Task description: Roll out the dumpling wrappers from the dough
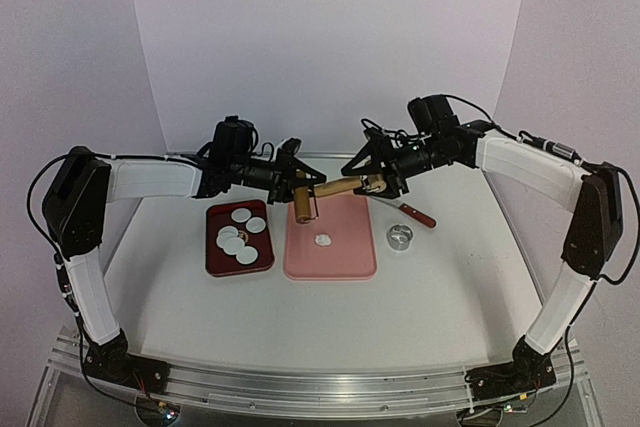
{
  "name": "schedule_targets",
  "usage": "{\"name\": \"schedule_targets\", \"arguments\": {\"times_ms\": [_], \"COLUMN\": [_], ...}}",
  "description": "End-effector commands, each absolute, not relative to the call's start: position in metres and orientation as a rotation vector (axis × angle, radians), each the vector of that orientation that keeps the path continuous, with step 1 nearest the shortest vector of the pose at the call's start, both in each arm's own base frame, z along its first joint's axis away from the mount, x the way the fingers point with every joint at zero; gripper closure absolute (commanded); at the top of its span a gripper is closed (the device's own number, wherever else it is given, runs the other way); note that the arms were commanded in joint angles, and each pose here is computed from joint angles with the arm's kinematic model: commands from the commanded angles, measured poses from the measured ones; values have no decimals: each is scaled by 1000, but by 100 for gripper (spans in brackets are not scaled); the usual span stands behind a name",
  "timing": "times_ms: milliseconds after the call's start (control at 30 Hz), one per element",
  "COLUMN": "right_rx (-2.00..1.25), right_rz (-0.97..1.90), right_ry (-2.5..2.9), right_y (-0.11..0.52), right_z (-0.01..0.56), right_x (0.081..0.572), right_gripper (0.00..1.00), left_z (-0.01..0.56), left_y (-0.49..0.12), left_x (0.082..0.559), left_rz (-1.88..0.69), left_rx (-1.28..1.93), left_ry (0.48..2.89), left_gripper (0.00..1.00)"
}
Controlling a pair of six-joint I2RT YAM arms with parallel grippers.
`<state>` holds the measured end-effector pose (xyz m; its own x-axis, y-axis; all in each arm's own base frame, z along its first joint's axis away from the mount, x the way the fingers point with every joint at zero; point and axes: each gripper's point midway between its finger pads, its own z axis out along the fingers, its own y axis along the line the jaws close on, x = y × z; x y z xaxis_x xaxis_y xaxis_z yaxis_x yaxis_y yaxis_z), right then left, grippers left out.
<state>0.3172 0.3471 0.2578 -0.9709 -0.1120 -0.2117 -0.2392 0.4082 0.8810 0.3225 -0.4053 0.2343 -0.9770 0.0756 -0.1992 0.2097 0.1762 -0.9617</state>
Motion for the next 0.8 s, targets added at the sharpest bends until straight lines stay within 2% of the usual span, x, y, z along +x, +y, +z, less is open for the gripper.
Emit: {"name": "schedule_targets", "arguments": {"times_ms": [0, 100, 300, 667, 767], "right_rx": [-427, -420, -447, -420, -381], "right_rz": [1638, 1646, 1700, 1811, 1801], "right_ry": [2401, 2415, 2408, 2479, 2513], "right_y": [351, 352, 356, 357, 357], "right_z": [290, 285, 288, 279, 270], "right_x": [315, 316, 317, 304, 304], "right_gripper": [35, 32, 33, 41, 46], "left_z": [254, 256, 249, 248, 248], "left_y": [-407, -409, -410, -417, -418], "left_x": [310, 306, 309, 332, 333], "left_rz": [-1993, -2021, -2004, -1942, -1942], "left_rx": [413, 453, 436, 351, 351], "left_ry": [2274, 2265, 2286, 2264, 2258], "left_gripper": [100, 100, 100, 100, 100]}}
